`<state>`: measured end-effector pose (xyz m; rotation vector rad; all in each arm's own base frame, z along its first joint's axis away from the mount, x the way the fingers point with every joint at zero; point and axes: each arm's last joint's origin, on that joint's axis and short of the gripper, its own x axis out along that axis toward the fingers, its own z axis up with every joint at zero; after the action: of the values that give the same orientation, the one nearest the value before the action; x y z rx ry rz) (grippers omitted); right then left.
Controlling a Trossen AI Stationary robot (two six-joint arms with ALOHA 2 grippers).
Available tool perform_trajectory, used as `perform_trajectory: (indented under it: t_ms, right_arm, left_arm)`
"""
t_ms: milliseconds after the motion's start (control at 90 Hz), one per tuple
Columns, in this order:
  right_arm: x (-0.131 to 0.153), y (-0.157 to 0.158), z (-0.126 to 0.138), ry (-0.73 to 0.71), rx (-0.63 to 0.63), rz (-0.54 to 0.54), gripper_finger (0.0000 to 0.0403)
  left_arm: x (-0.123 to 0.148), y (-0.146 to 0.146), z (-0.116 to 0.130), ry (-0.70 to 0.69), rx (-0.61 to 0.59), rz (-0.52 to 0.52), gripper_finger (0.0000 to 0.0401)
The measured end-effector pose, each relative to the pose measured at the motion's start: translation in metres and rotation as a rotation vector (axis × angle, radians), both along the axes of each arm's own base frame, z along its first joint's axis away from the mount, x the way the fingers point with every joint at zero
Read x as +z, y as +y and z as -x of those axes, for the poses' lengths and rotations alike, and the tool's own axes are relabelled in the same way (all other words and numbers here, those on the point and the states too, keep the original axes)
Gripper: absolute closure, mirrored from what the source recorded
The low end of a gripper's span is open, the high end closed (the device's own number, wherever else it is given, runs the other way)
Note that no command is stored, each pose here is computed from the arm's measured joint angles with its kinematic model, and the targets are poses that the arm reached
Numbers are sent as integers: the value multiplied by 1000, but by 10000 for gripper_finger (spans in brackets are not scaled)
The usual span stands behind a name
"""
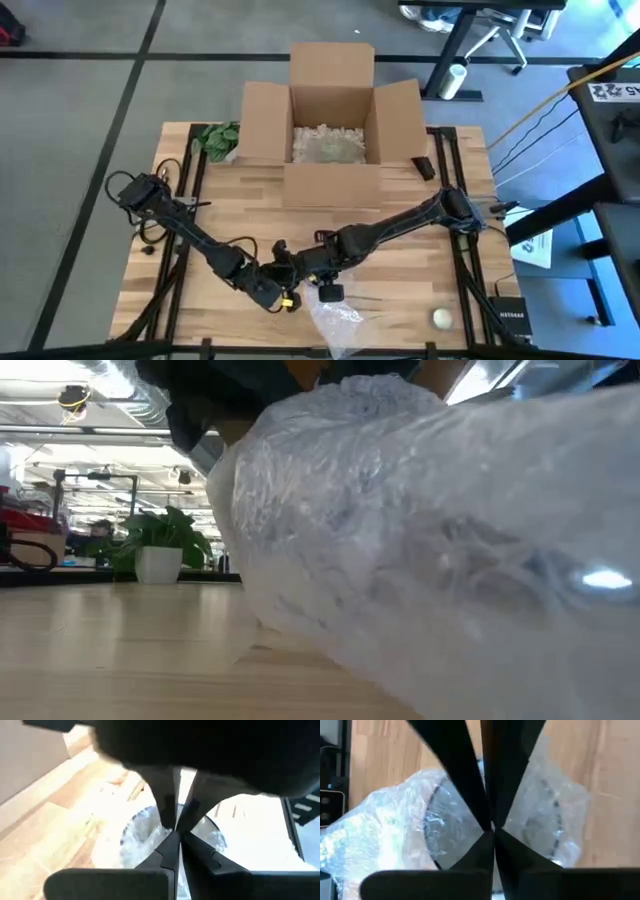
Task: Wrap mug
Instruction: Wrap the white and blue mug with the bubble wrap
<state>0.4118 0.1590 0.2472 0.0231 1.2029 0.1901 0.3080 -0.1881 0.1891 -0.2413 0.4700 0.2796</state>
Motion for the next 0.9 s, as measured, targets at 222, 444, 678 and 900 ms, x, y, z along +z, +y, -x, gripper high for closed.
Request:
perform_trajectory:
  t_ms: [222, 444, 678, 900]
  right_arm:
    - [33, 15, 29, -59, -10, 112, 403]
    - [77, 38, 84, -116, -124, 173, 403]
    - [96, 79, 166, -282, -335, 162, 403]
    - [46, 112, 234, -414, -598, 62, 403]
  left_arm:
    - [-3, 1, 2, 25, -2, -11, 401]
    - [-4, 0, 2, 43, -38, -24, 401]
    - [-2, 1, -2, 33, -96, -31, 401]
    - [-1, 9, -9, 56, -150, 9, 401]
